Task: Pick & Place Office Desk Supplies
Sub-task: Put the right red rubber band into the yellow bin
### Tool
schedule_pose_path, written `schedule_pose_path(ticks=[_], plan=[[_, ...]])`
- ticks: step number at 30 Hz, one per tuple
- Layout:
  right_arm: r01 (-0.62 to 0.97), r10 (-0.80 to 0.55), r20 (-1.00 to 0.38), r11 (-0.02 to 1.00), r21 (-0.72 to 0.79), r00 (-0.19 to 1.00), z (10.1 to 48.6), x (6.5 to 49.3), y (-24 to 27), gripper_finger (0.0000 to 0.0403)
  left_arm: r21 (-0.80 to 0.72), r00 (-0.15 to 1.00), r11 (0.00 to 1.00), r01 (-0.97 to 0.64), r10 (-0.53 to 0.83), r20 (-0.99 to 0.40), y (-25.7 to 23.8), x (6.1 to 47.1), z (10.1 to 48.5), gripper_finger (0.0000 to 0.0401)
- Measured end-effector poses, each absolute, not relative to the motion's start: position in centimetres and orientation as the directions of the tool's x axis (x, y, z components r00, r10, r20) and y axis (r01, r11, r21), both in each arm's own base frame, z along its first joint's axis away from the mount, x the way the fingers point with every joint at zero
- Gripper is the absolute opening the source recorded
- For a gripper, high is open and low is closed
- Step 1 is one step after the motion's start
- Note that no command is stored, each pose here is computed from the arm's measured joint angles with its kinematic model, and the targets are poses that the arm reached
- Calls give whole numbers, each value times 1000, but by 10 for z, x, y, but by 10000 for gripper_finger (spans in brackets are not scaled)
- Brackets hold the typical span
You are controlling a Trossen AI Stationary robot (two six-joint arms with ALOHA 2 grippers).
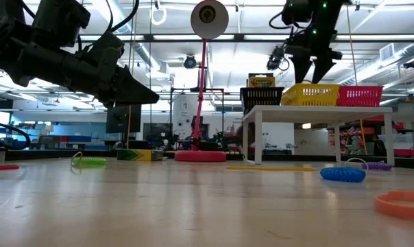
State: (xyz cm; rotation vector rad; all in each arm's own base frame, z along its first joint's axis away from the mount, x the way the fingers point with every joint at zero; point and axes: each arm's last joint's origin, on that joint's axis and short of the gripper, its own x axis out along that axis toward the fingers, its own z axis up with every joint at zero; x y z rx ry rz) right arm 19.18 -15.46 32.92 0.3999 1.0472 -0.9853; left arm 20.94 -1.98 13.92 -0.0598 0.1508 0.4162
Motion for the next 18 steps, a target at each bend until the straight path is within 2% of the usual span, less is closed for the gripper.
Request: schedule_pose_path(ticks=[3, 6, 11, 15, 17, 18], plan=[[799, -478, -865, 575, -175, 154, 336, 193, -150, 351, -27, 904, 913, -407, 398, -158, -20, 209, 139, 82], [762, -490, -865, 600, -243, 109, 335, 193, -143, 311, -28, 904, 913, -407, 398, -158, -20, 209, 139, 82], [678, -545, -838, 626, -386, 26, 336, 192, -132, 180, -31, 904, 913, -407, 398, -159, -20, 209, 139, 82], [565, -548, -833, 713, -417, 77, 340, 196, -120, 64, -30, 904, 913, -407, 397, -159, -20, 209, 139, 82], [526, -593, -802, 706, -474, 73, 341, 200, -116, 20, -30, 904, 913, -407, 397, -159, -20, 209, 139, 82], [507, -628, -776, 688, -520, 55, 342, 201, -113, 11, -31, 904, 913, -407, 398, -159, -20, 209, 139, 82]])
